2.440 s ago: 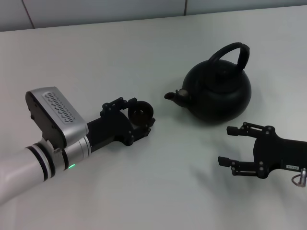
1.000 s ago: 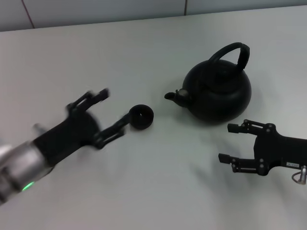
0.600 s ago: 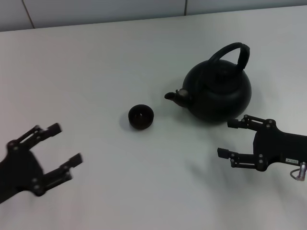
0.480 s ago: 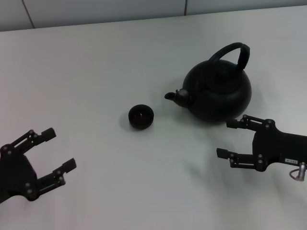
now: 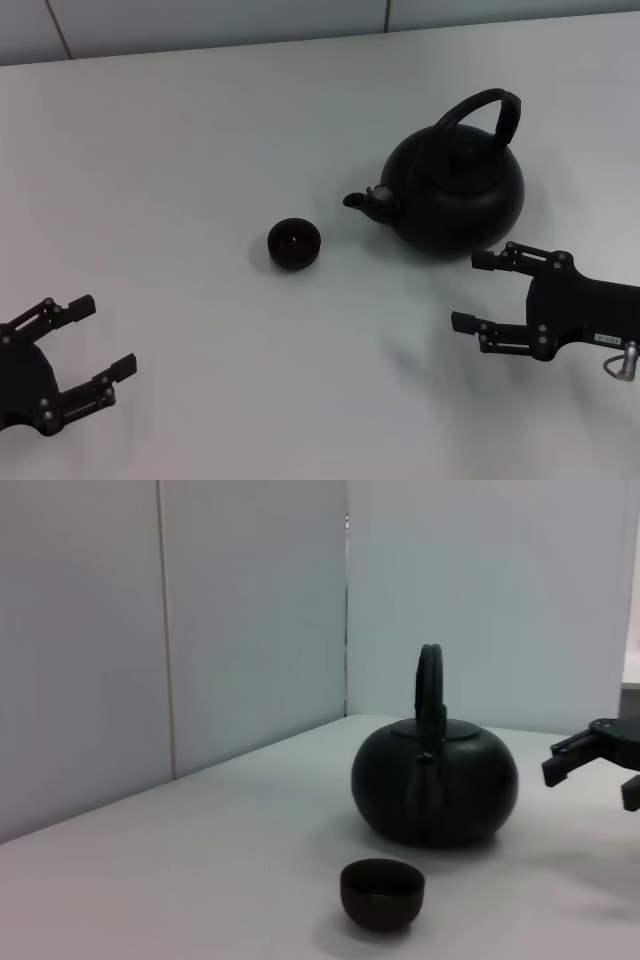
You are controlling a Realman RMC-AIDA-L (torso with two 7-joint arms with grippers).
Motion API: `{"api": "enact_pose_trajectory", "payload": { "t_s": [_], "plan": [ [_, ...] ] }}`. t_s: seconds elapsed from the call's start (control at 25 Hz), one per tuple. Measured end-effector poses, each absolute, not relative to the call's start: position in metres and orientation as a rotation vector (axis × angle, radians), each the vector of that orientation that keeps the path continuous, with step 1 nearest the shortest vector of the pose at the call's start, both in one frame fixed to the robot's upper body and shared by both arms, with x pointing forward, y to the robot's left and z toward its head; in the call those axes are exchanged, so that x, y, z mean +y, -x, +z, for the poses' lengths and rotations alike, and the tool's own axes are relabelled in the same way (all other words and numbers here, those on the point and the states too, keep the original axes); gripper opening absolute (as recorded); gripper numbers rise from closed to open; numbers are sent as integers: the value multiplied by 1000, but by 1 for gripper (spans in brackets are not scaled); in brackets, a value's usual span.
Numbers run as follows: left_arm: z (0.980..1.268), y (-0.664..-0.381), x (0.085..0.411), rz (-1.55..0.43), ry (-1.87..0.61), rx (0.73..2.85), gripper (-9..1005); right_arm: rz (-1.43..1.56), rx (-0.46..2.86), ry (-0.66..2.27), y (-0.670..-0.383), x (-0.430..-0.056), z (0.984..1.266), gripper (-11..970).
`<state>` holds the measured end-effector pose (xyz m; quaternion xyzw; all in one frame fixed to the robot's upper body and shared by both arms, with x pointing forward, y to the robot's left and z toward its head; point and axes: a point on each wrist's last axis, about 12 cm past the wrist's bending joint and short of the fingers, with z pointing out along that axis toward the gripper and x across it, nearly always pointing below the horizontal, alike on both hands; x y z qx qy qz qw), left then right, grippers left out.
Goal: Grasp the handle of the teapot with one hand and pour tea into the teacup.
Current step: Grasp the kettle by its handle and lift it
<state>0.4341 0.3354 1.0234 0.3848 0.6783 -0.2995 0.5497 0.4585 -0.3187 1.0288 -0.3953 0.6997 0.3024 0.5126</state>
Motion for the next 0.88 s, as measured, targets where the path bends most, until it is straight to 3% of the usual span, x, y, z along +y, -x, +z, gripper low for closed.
{"api": "enact_pose_trajectory", "payload": {
  "t_s": [0.44, 0.76, 0.88],
  "plan": [
    [1022, -434, 333, -719, -923, 1608, 807, 692, 1596, 830, -444, -322, 1029, 809],
    [1022, -433, 332, -723, -920, 1605, 807, 357, 1458, 320, -406, -325, 1008, 810],
    [1022, -433, 331, -725, -918, 1604, 807, 294, 1464, 276, -405, -323, 1004, 809]
  ]
}}
